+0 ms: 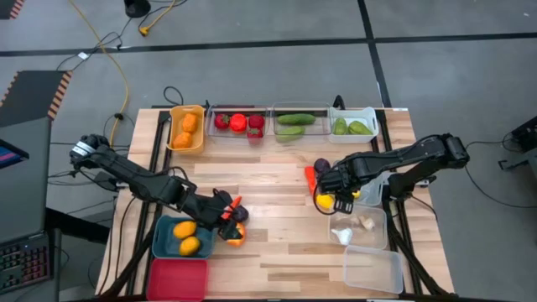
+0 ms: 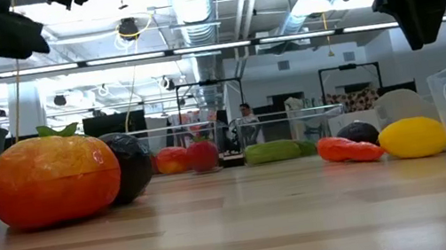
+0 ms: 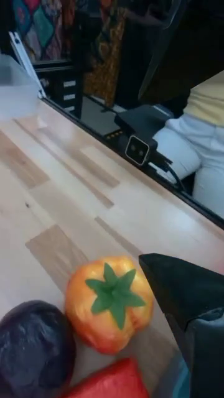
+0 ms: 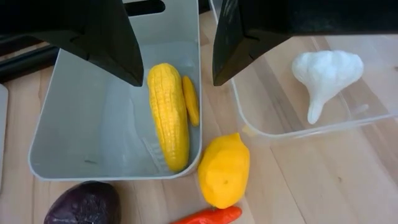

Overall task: Sort produce into baskets
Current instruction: Put the orange tomato into the left transparent bin

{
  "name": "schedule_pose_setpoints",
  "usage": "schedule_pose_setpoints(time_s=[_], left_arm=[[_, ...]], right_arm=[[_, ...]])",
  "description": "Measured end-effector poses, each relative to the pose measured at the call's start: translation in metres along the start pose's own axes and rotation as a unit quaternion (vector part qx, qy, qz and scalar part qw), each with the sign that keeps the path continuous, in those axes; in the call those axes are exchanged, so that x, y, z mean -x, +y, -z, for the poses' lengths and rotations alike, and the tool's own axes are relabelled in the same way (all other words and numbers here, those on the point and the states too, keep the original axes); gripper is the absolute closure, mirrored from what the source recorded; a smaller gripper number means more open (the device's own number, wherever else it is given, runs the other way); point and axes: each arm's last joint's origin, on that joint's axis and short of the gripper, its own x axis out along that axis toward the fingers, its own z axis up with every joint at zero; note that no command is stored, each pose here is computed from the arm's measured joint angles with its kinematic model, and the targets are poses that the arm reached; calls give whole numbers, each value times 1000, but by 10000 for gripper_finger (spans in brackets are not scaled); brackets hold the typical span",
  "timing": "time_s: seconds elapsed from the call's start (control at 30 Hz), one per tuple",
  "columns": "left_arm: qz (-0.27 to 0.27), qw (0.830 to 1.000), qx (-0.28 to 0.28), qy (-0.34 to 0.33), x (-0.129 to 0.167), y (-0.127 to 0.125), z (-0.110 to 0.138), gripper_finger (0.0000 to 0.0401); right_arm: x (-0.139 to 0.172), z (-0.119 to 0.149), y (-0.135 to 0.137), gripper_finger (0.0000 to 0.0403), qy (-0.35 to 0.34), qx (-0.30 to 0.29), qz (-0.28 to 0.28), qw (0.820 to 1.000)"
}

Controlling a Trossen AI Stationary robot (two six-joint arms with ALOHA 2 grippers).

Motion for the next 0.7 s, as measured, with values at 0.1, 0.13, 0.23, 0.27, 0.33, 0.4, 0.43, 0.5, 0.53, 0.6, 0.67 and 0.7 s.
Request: schedule_pose_setpoints(time_s=[0.1,0.13,0.23,0.27,0.33,0.4,0.43,0.5,0.53,0.6,0.67,0.7], left_arm=[[4,1000,6,-4,0,-1,-1,1],[7,1000,15,-5,0,-1,-2,1],[21,999,46,-7,0,-4,-3,1],[24,998,52,-7,0,-4,-3,1],[33,997,62,-9,0,-6,-3,1],[39,997,73,-9,0,-7,-3,1],[45,996,79,-10,1,-8,-4,2],[55,995,87,-13,1,-10,-3,4],[54,994,91,-14,-1,-11,-3,4],[49,995,90,-13,-5,-18,-2,5],[41,997,72,-1,-11,-29,-2,5],[37,998,59,5,-14,-37,-3,5]], right_arm=[[0,0,0,182,-1,0,-1,1000],[0,0,0,182,-1,0,-1,1000],[0,0,0,182,-1,0,0,1000],[0,0,0,182,-1,0,0,1000],[0,0,0,182,-1,0,-1,1000],[0,0,0,182,-1,0,-1,1000],[0,0,0,182,-1,0,-1,1000],[0,0,0,182,-2,0,-1,1000],[0,0,0,182,-2,0,-1,1000],[0,0,0,182,-3,0,-1,1000],[0,-1,0,182,-3,0,-1,1000],[0,-1,0,182,-4,0,-1,1000]])
